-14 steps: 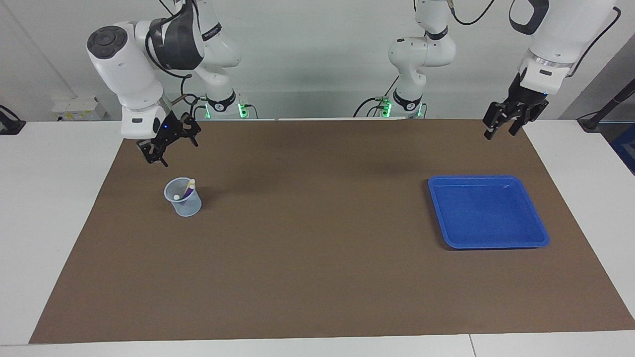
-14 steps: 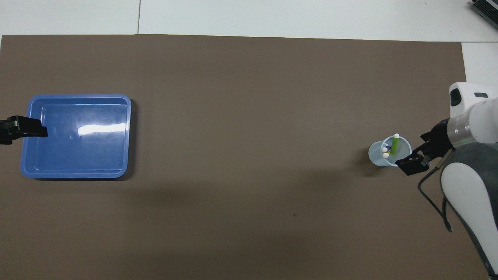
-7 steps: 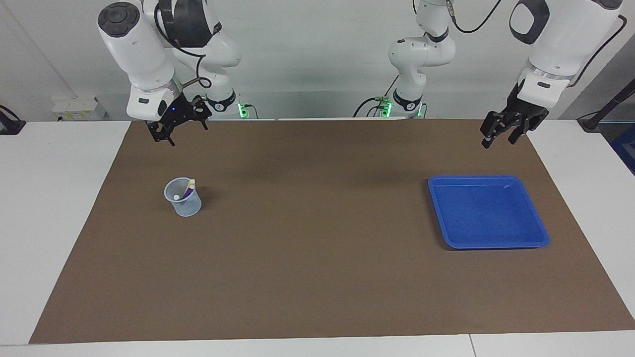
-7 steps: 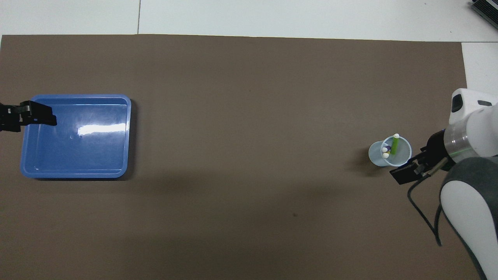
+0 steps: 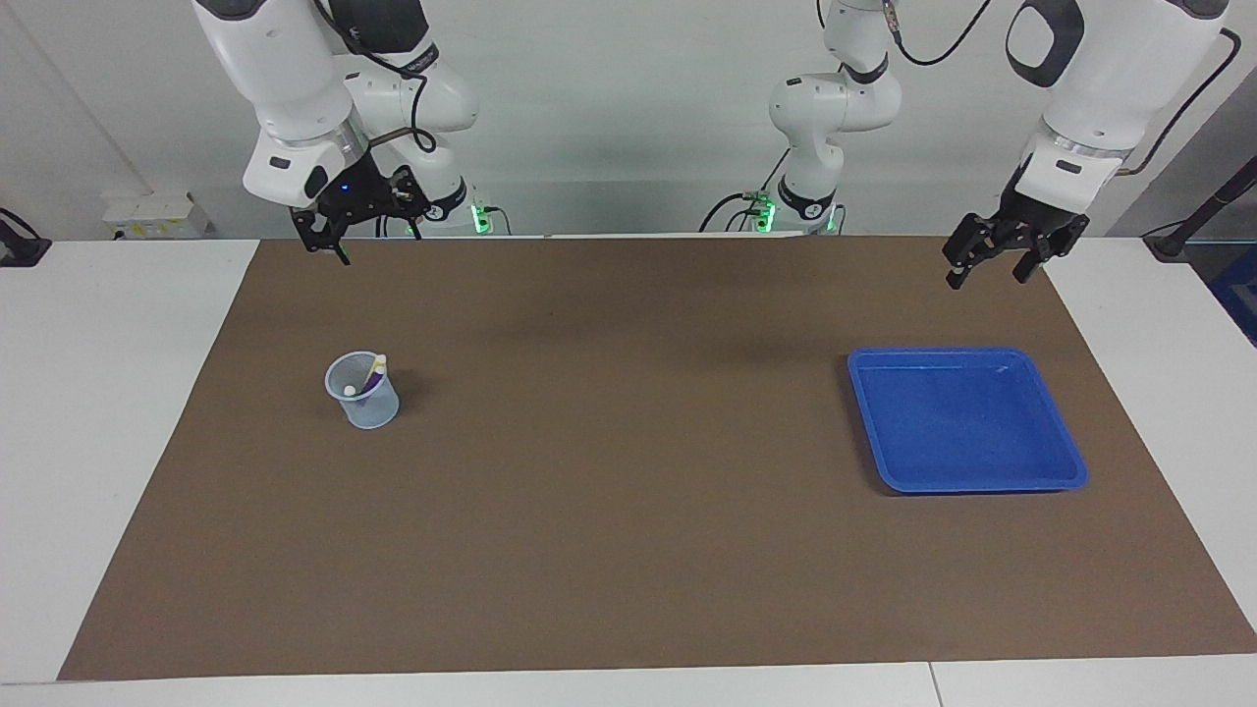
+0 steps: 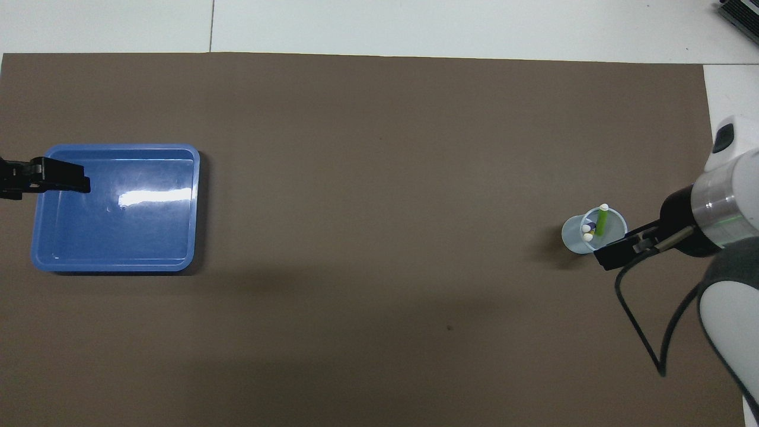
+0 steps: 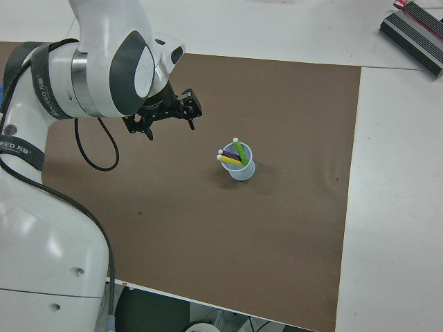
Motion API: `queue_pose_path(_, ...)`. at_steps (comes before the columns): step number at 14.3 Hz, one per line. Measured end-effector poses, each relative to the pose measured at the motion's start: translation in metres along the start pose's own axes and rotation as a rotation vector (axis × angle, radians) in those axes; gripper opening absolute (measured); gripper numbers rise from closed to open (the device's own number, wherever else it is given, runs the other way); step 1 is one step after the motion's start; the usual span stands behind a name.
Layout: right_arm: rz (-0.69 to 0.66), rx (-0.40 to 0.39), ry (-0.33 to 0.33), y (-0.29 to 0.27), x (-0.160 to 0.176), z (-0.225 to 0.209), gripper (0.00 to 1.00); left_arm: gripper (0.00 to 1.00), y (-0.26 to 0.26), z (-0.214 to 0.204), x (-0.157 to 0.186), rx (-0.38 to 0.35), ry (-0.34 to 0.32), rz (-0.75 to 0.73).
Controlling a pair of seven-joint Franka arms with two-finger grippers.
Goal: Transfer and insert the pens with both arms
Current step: 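Carry the green pen to the white cup while the left gripper withdraws, then insert the green pen into the white cup and open the right gripper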
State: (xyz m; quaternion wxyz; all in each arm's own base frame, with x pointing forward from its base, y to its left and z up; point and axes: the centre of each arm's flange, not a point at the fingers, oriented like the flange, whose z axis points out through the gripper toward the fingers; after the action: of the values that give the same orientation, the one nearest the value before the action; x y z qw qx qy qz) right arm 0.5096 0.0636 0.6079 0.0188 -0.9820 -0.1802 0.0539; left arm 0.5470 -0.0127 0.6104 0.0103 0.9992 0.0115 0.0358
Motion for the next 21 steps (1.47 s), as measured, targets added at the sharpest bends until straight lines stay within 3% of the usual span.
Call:
queue_pose_path(7,0.078,0.003,0.017,0.001,0.017,0.005,1.00,1.00,-0.002,0.001,0.000,0.001,-0.002,0.011)
queue_pose_path(21,0.095,0.006,0.013,0.009,0.016,0.008,1.00,1.00,-0.004,0.001,0.001,0.001,-0.002,0.009)
